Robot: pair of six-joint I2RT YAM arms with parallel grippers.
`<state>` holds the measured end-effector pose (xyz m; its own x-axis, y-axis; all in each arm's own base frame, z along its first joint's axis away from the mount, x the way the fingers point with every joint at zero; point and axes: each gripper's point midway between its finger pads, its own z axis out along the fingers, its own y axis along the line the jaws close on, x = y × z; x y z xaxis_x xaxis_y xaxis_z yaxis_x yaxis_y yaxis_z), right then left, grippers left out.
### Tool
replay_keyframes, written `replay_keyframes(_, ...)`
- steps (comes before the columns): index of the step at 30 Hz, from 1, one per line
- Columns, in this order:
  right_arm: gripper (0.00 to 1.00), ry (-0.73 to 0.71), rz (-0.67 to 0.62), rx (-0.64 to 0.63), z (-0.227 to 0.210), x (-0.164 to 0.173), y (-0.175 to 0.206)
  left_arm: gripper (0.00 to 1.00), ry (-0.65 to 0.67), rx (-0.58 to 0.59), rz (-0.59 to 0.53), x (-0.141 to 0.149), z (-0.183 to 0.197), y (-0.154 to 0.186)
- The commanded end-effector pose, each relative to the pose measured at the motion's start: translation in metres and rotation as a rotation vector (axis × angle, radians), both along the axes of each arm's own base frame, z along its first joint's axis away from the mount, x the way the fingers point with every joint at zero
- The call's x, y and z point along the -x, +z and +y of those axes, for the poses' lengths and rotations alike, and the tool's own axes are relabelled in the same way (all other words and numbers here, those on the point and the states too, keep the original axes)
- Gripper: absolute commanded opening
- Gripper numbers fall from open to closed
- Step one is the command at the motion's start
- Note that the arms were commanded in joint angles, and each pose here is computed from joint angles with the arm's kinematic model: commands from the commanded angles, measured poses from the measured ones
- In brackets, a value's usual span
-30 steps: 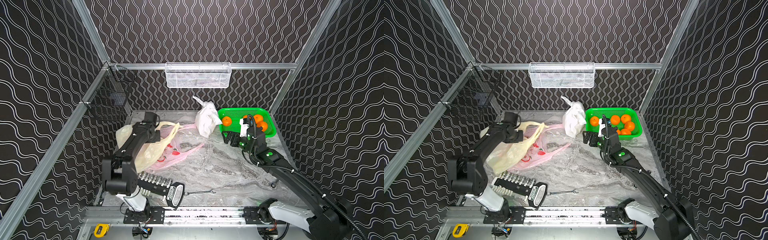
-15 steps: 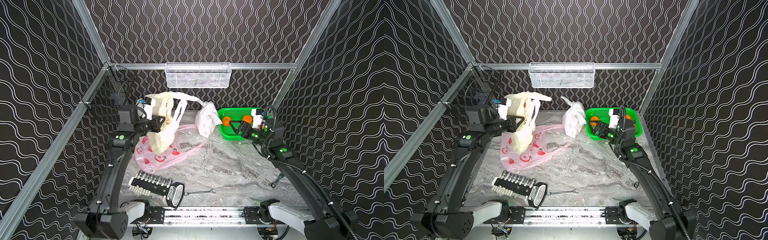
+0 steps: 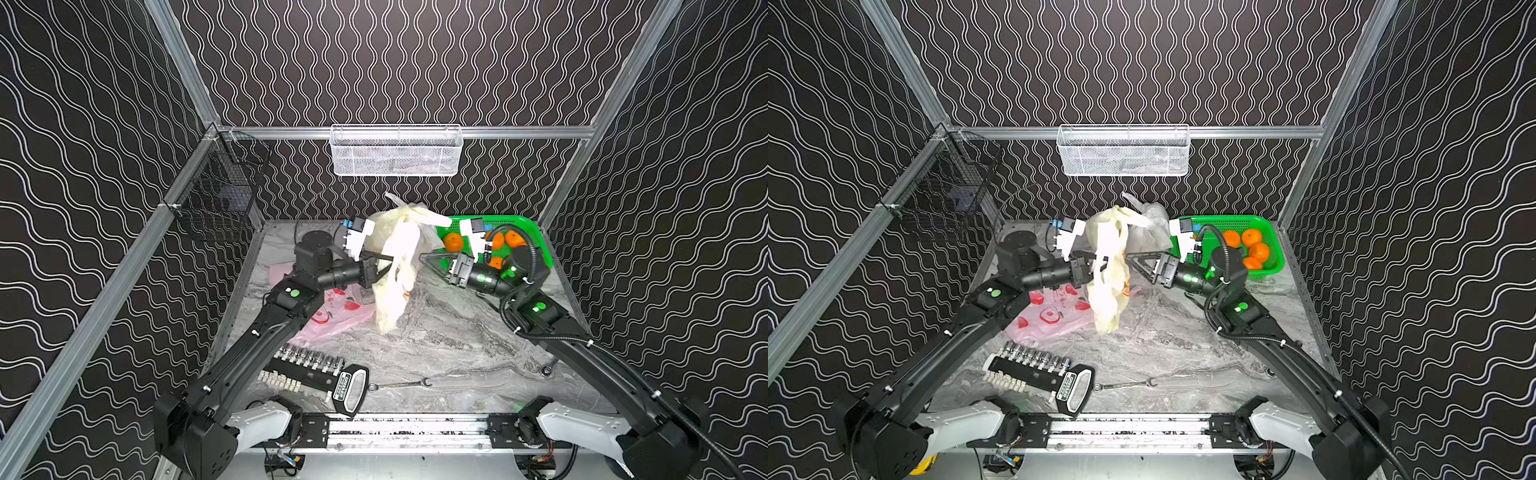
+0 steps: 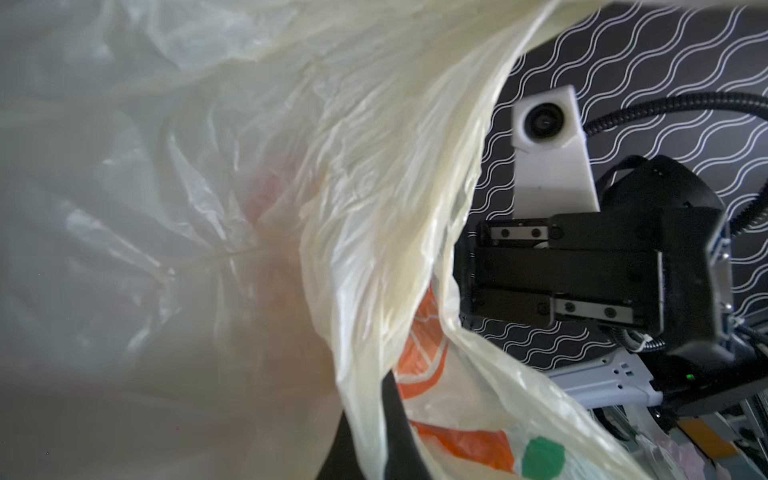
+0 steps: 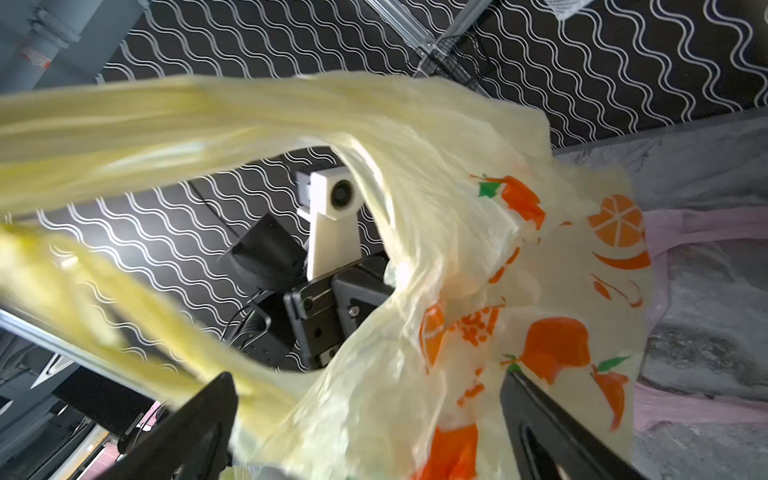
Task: Place the oranges into plastic bags & tie knots
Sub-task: Open the plastic bag at the center of the board.
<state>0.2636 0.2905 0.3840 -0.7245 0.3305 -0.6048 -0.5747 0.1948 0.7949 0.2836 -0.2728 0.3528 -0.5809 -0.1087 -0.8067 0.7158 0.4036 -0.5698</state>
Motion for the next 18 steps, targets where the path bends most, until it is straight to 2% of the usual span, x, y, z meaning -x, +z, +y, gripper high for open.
replay_keyframes(1, 1.0, -0.058, 0.032, -0.039, 0.003, -0.011, 0.003, 0.0, -0.016, 0.049, -0.056, 0.0, -0.011, 0.013)
replay_keyframes(4, 0.98, -0.096, 0.072, -0.048, 0.003, -0.022, -0.007, 0.0, -0.024, 0.033, -0.046, 0.001, -0.015, 0.006)
replay_keyframes(9, 0.78, -0.112, 0.09, -0.041, 0.006, -0.031, -0.009, 0.0, -0.017, 0.019, -0.039, 0.002, -0.014, -0.001)
replay_keyframes(13, 0.54, -0.096, 0.094, -0.046, 0.009, -0.031, -0.01, 0.01, -0.002, 0.006, -0.034, 0.001, -0.012, -0.005)
replay_keyframes(18, 0.2, -0.096, 0.095, -0.025, 0.009, -0.03, -0.015, 0.14, 0.025, -0.011, -0.029, -0.001, -0.009, -0.01)
